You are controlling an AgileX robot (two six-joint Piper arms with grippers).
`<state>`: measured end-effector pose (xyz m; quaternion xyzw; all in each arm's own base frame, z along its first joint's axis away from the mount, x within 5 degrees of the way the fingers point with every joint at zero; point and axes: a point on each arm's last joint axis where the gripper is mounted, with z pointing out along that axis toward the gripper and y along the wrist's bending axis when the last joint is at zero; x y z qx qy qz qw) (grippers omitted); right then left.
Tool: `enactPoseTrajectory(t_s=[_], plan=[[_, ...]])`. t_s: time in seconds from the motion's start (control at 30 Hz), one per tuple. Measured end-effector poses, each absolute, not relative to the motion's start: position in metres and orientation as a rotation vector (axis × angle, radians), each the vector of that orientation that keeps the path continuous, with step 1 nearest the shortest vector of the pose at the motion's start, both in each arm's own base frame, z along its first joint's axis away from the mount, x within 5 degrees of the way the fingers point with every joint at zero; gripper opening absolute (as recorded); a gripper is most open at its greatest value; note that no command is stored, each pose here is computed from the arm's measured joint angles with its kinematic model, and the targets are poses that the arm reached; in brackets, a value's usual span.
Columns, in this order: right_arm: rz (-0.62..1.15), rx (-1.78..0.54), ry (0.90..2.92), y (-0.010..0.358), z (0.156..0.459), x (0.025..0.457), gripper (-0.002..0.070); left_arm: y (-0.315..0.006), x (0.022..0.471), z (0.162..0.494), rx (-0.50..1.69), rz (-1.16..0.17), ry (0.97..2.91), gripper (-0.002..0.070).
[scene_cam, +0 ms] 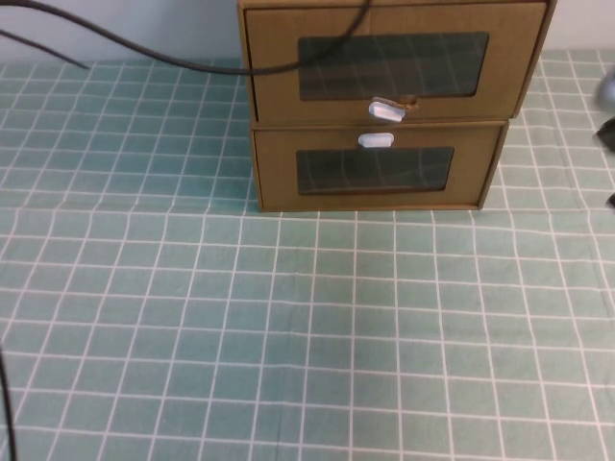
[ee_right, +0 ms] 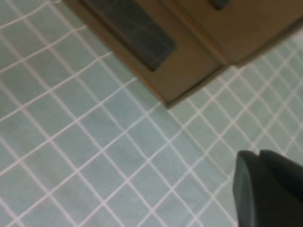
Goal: Open the shoe box
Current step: 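Pull the top drawer of the cardboard box fully open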
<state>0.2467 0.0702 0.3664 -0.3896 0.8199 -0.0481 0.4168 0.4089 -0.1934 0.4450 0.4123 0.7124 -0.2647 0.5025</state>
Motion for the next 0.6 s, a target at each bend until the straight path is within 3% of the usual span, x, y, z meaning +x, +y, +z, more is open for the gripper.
enactPoseTrajectory(t_s=[0.17,0.33,0.5,0.6], plan=[[-0.082,-1.249,2.096,0.097,0.333,0.262,-0.0014,-0.225,0.419,0.422,1.044,-0.644,1.73,-0.0005],[-0.045,-1.393,2.085,0.127,0.305,0.273,-0.0014,-0.233,0.438,0.385,1.022,-0.682,1.834,-0.0005],[0.038,-1.291,2.019,0.16,0.286,0.291,-0.0004,-0.232,0.44,0.384,1.0,-0.666,1.853,-0.0005],[0.035,-1.226,1.939,0.174,0.282,0.302,0.0041,-0.231,0.439,0.384,1.018,-0.637,1.863,-0.0006]])
